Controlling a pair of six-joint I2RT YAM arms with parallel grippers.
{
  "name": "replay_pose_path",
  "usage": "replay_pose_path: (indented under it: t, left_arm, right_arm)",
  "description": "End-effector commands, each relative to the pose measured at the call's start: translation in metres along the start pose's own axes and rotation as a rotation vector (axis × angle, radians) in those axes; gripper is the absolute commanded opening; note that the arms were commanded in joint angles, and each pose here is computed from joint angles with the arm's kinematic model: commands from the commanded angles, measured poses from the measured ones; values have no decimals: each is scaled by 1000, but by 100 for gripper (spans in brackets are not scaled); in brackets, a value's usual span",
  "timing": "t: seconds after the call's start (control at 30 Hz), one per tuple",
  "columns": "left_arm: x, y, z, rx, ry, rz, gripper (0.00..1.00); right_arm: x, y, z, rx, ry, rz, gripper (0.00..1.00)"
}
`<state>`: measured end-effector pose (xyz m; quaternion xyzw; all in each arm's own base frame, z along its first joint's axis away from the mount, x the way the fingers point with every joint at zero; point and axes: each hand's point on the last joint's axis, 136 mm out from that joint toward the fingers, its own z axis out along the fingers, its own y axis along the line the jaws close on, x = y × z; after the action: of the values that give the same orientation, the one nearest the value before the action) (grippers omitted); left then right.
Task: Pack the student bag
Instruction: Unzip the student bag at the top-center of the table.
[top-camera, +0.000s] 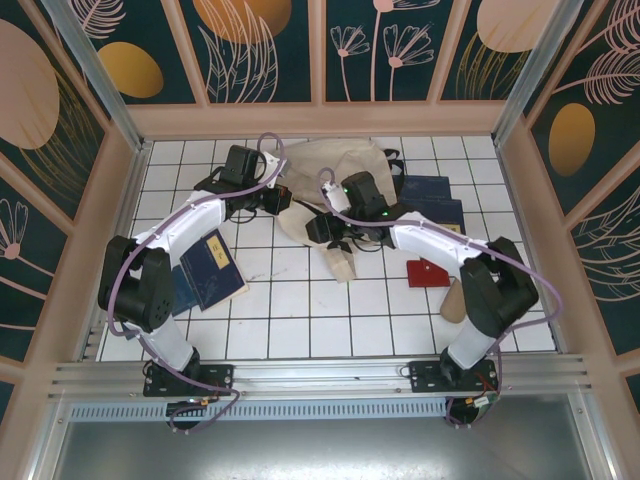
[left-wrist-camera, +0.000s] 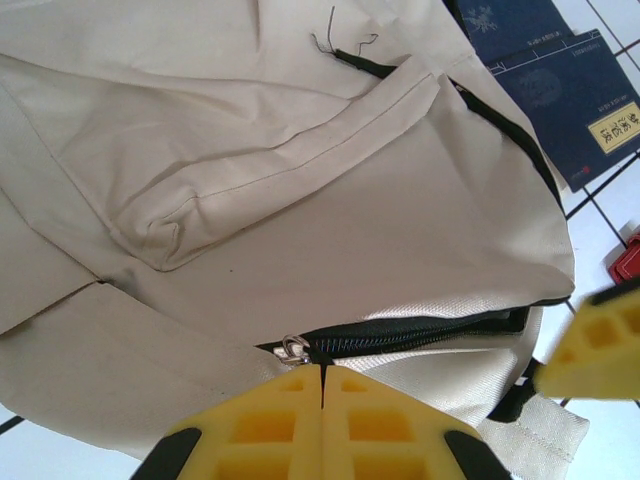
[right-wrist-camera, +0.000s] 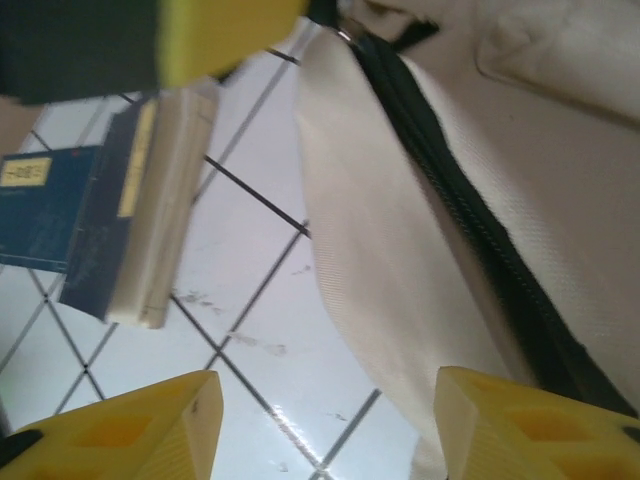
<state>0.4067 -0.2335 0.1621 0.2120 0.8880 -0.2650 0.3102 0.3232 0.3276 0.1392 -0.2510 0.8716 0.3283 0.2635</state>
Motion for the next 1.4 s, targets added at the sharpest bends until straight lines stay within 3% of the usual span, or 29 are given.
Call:
replay_pose_path:
  t: [0.0,0.47,0.63,0.77,0.9,1.03,1.37]
  left_arm:
    - [-12,-9,-9,24,-49,28,0]
    - [-12,-10,-10,27,-51,29,0]
    - [-14,-12,-11,40,-56,28,0]
    - [-16,-13,-11,43,-61,26,0]
    - [-21,-3,-12,-22,-80,4,0]
    - [-23,21,-12,-149,-81,-33,0]
    - [-28,54,4,-297,-79,-57,0]
  right_arm:
    - [-21,-11,5,40,-32,51,62]
    - [-27,-47,3,265,-29,-92,66]
    - [-28,-31,26,172,11,-208,61]
    - [-37,-11,44,94,11,-302,53]
    - [-38,-3,49,38,-8,-319,33]
    - [-15,-4,35,33,-14,-327,10]
    - [54,4,13,-35,110,-357,6]
